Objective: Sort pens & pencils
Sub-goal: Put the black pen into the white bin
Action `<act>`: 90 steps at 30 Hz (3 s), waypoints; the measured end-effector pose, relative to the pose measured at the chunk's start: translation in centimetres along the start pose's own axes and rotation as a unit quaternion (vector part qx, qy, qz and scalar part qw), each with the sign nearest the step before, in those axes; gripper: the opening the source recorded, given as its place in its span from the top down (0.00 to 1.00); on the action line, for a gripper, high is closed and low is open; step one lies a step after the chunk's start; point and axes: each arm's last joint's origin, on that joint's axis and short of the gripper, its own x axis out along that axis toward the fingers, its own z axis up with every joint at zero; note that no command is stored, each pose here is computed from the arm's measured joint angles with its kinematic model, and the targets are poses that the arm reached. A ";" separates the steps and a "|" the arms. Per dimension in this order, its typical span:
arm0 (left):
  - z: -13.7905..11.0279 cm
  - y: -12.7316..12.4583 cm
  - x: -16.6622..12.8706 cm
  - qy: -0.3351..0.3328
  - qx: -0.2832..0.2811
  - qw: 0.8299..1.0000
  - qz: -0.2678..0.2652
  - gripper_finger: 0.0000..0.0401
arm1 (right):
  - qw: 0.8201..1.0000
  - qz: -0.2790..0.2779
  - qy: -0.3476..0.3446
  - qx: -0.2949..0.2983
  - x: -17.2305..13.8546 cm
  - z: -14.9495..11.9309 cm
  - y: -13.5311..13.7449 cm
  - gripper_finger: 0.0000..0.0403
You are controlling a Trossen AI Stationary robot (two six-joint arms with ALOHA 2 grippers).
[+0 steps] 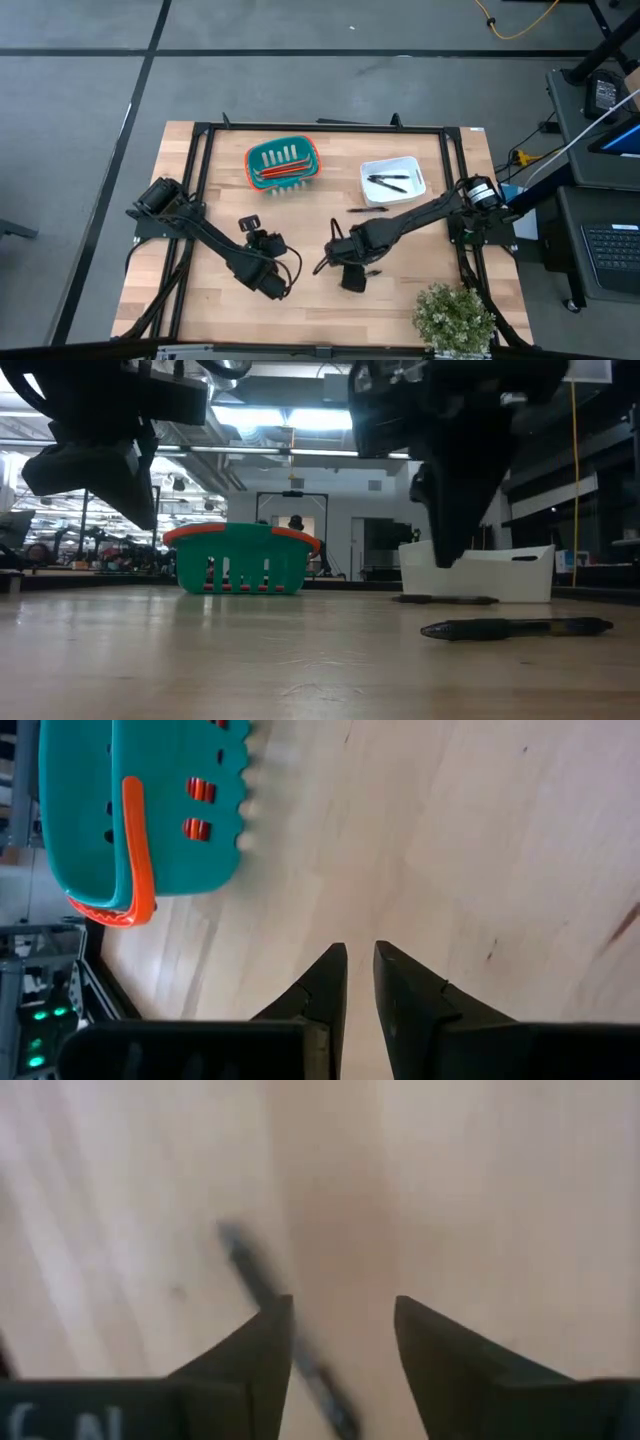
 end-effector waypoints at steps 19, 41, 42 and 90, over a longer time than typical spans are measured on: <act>-0.2 -0.4 -0.3 -0.008 -0.004 1.000 -0.009 0.88 | 0.992 -0.037 0.010 -0.123 0.4 -3.7 4.7 0.53; -0.2 -0.5 -0.3 -0.004 -0.005 1.000 -0.013 0.88 | 0.983 -0.058 0.065 -0.162 6.0 -3.1 3.8 0.55; -0.2 -0.5 -0.3 -0.004 -0.005 1.000 -0.014 0.88 | 0.983 -0.060 0.065 -0.159 6.0 -3.1 3.7 0.57; -0.7 -1.0 -0.8 -0.014 0.002 1.000 -0.023 0.88 | 0.940 -0.337 0.036 -0.034 -9.4 -2.6 -4.6 0.93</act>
